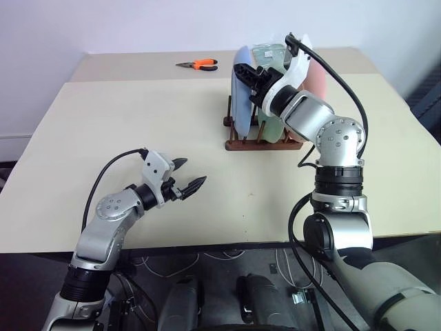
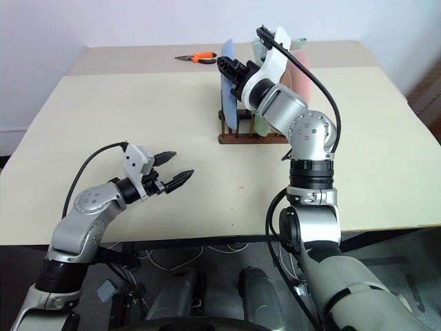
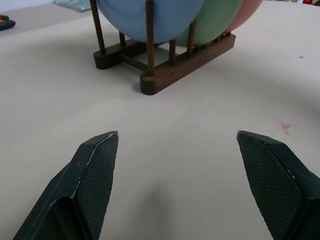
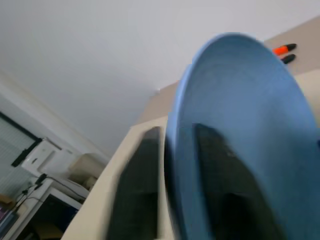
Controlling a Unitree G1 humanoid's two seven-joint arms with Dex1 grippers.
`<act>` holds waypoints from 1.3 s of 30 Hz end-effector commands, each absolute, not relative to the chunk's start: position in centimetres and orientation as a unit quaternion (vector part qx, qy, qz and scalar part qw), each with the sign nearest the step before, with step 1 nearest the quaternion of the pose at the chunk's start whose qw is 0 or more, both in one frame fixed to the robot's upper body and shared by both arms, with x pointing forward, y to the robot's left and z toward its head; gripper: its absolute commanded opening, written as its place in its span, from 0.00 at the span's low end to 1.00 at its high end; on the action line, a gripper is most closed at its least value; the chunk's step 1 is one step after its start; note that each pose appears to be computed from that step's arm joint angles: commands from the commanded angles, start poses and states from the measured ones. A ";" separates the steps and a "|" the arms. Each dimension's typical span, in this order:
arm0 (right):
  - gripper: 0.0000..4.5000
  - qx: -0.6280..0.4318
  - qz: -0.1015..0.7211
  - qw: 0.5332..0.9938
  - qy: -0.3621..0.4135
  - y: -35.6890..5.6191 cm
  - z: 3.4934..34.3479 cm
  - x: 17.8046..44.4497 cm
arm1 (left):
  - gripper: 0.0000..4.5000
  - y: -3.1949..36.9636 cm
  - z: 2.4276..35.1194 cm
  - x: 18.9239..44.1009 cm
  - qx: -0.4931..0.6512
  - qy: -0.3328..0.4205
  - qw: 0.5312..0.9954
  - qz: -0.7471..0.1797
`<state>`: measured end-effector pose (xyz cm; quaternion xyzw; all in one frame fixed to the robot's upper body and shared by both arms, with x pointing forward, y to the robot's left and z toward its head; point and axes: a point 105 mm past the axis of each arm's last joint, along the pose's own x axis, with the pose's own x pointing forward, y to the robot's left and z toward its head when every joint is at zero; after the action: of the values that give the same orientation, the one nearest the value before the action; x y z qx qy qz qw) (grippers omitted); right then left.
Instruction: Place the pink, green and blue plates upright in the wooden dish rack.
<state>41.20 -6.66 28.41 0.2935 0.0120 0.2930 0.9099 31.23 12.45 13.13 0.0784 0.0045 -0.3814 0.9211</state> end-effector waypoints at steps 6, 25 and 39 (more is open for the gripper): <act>0.53 0.118 0.315 0.930 -0.152 -8.4 33.6 38.3 | 0.87 11.6 13.9 30.3 0.076 -0.010 0.917 -0.392; 0.53 -0.184 0.312 0.932 0.002 -22.8 22.7 29.3 | 0.87 15.9 12.9 31.0 0.121 0.019 0.924 -0.362; 0.53 -0.196 0.325 0.925 0.026 -23.3 19.4 30.2 | 0.87 16.1 12.9 30.8 0.125 0.019 0.927 -0.354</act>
<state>29.93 -23.45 18.24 -0.1852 0.0505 0.3250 0.9260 30.85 16.04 11.74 0.1122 0.0426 -0.3589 0.9256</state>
